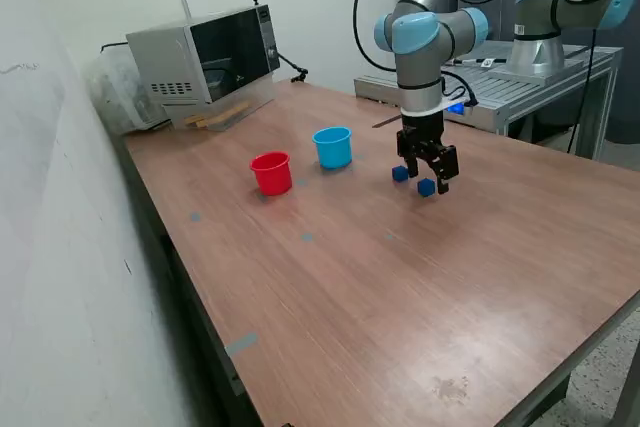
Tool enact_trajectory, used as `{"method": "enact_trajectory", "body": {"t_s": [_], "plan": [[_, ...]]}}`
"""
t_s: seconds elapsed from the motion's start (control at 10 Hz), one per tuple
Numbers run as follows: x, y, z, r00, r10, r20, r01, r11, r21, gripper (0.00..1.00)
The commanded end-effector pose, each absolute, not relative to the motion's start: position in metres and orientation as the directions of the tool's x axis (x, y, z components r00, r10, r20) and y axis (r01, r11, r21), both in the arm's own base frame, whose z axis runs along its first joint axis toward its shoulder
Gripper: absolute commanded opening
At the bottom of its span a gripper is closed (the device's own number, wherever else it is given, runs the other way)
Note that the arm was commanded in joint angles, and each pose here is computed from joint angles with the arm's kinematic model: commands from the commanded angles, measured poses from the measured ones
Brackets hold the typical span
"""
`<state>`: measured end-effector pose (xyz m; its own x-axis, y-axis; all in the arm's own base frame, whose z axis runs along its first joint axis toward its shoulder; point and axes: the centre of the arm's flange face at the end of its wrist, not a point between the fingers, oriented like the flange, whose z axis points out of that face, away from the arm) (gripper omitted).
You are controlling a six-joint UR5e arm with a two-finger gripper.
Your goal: Place red objects in the red bin, and blue objects in the blue bin.
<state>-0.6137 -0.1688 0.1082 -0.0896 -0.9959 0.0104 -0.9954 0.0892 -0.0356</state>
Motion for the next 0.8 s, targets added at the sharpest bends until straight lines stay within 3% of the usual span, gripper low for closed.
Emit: {"method": "enact_trajectory", "body": {"t_s": [0.0,0.5,0.7], "plan": [[-0.613,-0.169,0.101,-0.079,-0.997,0.009,-0.996,0.078,-0.046,0.00],[-0.616,-0.170,0.103,-0.056,-0.998,0.008,-0.998,0.055,-0.039,0.00],[-0.624,-0.167,0.127,-0.032,-0.999,-0.001,-0.999,0.032,0.001,0.00]]}}
